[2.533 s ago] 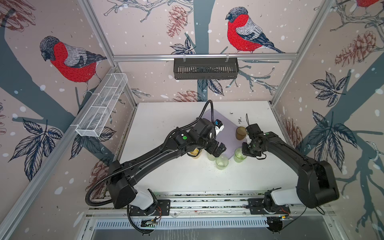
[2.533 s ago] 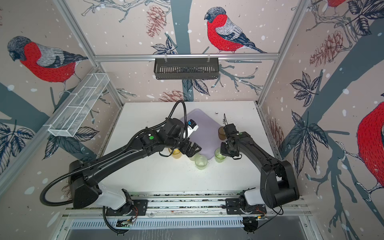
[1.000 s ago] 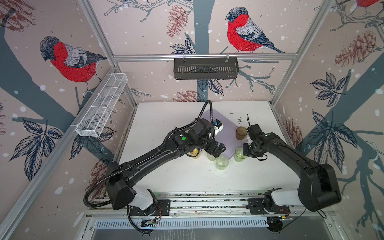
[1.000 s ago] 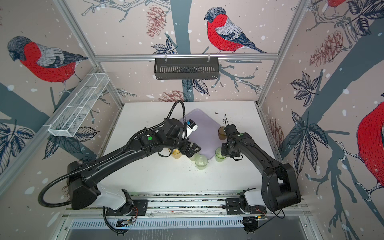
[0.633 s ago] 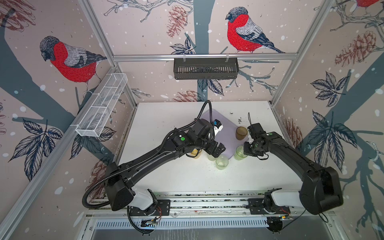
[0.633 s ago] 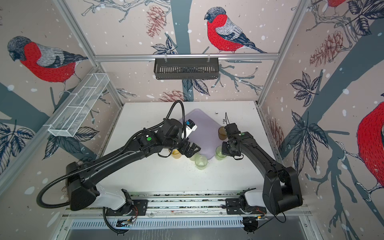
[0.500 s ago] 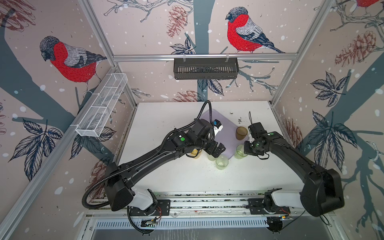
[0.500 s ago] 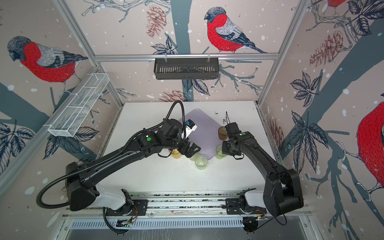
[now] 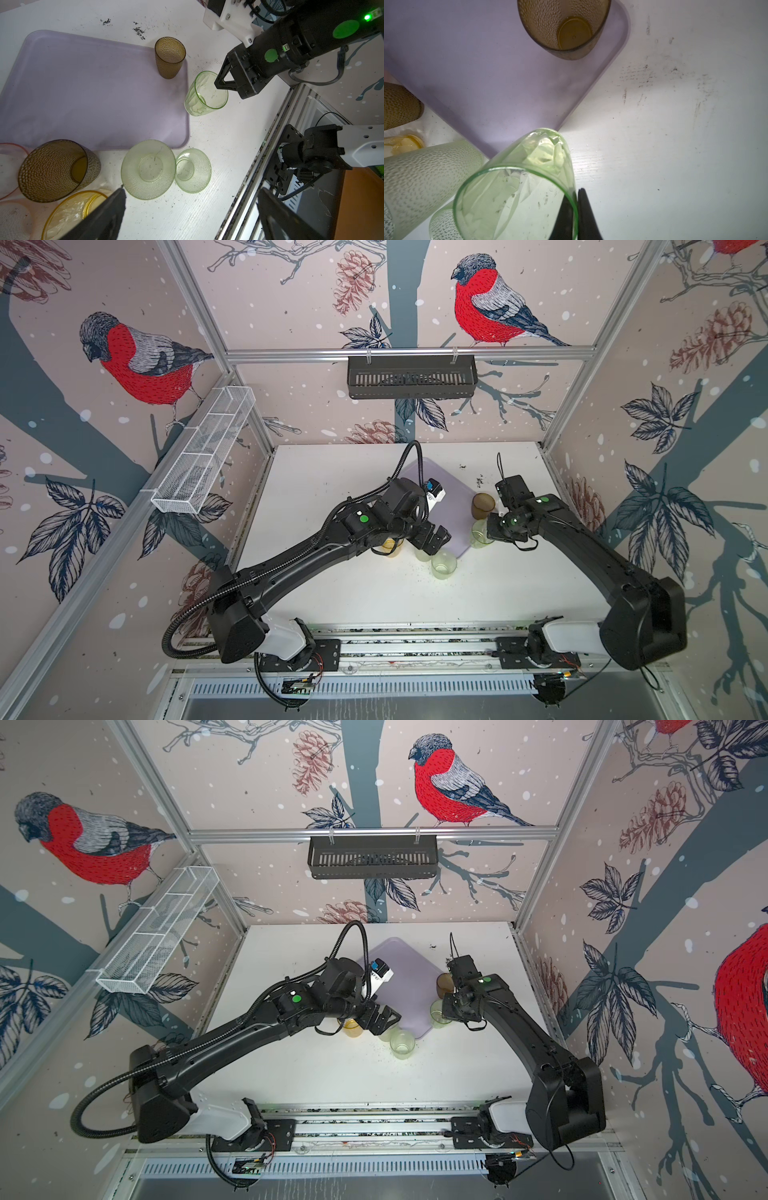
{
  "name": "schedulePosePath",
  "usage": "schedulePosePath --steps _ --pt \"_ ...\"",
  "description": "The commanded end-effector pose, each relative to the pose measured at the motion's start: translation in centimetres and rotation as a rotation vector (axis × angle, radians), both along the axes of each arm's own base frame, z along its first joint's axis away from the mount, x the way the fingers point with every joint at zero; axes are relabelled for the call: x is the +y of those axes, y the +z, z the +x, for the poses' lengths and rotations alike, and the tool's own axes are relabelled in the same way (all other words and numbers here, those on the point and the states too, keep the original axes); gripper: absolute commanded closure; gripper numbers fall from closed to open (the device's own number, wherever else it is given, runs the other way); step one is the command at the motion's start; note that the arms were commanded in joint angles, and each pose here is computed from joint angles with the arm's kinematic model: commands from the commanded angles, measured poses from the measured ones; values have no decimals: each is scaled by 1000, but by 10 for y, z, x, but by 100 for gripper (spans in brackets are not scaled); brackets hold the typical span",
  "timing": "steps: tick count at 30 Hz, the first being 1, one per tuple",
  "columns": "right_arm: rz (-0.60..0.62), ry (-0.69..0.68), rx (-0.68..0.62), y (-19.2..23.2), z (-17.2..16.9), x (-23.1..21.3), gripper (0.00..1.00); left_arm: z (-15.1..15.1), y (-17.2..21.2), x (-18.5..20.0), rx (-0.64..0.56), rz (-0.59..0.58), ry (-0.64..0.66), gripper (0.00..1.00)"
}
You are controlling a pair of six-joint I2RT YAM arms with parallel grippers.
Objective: Place the glasses into the tray
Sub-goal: 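Lift the pale green glass and set it on the tray beside the amber glass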
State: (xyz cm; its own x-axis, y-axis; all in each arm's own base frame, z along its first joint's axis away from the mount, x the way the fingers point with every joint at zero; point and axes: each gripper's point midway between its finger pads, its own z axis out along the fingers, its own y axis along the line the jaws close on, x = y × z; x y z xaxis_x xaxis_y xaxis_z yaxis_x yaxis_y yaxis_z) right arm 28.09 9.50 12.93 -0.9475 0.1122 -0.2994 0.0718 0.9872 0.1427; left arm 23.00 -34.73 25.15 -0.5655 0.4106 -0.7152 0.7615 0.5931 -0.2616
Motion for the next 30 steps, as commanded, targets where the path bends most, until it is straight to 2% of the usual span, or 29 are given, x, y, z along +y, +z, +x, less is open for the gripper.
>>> schedulePosePath --steps 1,30 --pt "-23 4 3 3 3 2 97 6 5 3 -31 -4 16 2" --pt "-51 75 36 -21 41 38 97 28 1 26 -10 -11 87 2"
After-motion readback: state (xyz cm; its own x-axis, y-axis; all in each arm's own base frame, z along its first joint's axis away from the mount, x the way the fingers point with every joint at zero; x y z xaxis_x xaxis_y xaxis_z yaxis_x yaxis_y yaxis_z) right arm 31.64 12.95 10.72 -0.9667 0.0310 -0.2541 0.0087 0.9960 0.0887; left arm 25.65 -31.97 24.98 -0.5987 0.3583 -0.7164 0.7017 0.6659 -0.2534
